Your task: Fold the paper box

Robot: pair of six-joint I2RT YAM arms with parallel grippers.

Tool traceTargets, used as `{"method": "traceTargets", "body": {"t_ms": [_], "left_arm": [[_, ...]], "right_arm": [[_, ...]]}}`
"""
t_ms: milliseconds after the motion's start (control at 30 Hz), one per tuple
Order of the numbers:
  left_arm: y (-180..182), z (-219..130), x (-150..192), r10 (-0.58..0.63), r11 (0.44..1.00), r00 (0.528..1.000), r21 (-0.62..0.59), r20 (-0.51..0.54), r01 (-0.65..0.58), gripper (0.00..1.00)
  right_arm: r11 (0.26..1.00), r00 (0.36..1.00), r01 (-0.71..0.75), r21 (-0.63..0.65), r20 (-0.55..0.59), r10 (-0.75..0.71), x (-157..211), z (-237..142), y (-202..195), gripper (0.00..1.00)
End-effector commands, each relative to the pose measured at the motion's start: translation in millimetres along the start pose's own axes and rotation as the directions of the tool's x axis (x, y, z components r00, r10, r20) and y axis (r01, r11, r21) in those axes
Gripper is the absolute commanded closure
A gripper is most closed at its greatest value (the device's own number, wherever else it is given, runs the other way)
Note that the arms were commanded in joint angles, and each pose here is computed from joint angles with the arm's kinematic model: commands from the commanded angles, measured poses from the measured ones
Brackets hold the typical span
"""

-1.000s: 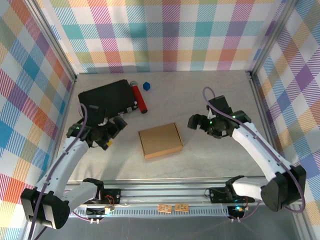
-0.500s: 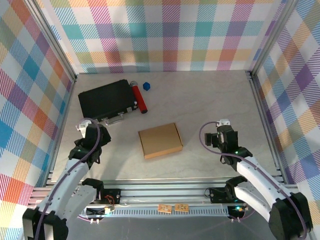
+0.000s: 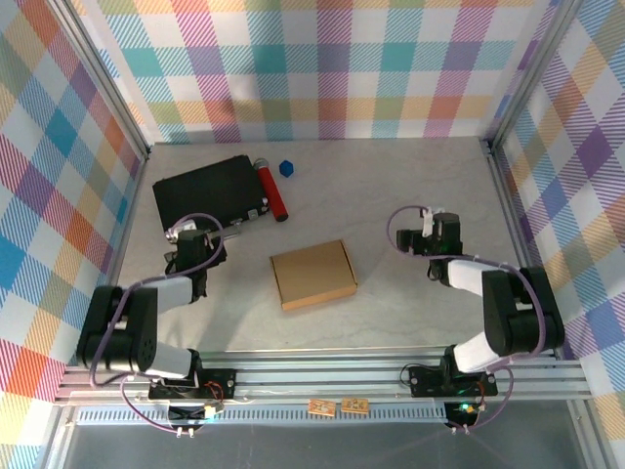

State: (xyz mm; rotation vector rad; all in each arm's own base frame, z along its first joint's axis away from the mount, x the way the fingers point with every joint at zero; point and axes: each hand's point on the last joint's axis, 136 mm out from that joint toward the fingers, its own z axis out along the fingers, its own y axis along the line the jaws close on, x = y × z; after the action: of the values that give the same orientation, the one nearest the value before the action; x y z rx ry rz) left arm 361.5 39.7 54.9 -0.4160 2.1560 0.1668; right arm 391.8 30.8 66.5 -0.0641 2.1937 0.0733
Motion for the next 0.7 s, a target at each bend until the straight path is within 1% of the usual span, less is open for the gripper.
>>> {"method": "traceTargets", "body": {"t_ms": [0, 67, 100, 133, 167, 200, 233, 267, 300, 333, 667], "left_arm": [[-27, 4, -49, 0.004, 0.993, 0.988, 0.119, 0.153, -0.023, 0.0], [-41, -5, -42, 0.05, 0.982, 0.975, 0.169, 0.214, -0.088, 0.0], [-44, -9, -34, 0.056, 0.978, 0.961, 0.18, 0.269, -0.108, 0.0], [-43, -13, -36, 0.047, 0.978, 0.935, 0.176, 0.351, -0.115, 0.0], [-40, -14, -34, 0.037, 0.981, 0.938, 0.167, 0.345, -0.1, 0.0], [-35, -10, -32, 0.036, 0.988, 0.957, 0.136, 0.287, -0.078, 0.0], [-36, -2, -37, 0.041, 0.989, 0.965, 0.125, 0.259, -0.075, 0.0], [-42, 1, -36, 0.07, 0.986, 0.965, 0.128, 0.252, -0.105, 0.0], [-44, 1, -34, 0.073, 0.985, 0.967, 0.136, 0.244, -0.109, 0.0], [-44, 1, -36, 0.07, 0.985, 0.965, 0.134, 0.253, -0.107, 0.0], [-43, 1, -35, 0.07, 0.985, 0.966, 0.135, 0.25, -0.106, 0.0]], "right_arm": [[0.995, 0.983, -0.054, -0.083, 0.169, 0.068, -31, -8, -9, 0.01], [0.994, 0.971, -0.031, -0.103, 0.234, 0.054, -26, -16, -6, 0.01], [0.993, 0.961, -0.011, -0.118, 0.273, 0.043, -22, -20, -2, 0.01], [0.99, 0.949, 0.013, -0.137, 0.314, 0.031, -23, -23, 3, 0.01], [0.991, 0.955, 0.013, -0.137, 0.297, 0.029, -20, -24, 3, 0.01], [0.993, 0.955, 0.0, -0.117, 0.293, 0.034, -22, -23, 0, 0.01], [0.996, 0.958, -0.024, -0.09, 0.284, 0.049, -23, -18, -6, 0.01], [0.997, 0.966, -0.054, -0.054, 0.249, 0.066, -22, -14, -13, 0.01], [0.998, 0.968, -0.055, -0.033, 0.242, 0.061, -24, -11, -15, 0.01], [0.999, 0.971, -0.044, -0.015, 0.234, 0.047, -23, -10, -13, 0.01], [0.999, 0.971, -0.037, -0.026, 0.235, 0.042, -23, -10, -11, 0.01]]}}
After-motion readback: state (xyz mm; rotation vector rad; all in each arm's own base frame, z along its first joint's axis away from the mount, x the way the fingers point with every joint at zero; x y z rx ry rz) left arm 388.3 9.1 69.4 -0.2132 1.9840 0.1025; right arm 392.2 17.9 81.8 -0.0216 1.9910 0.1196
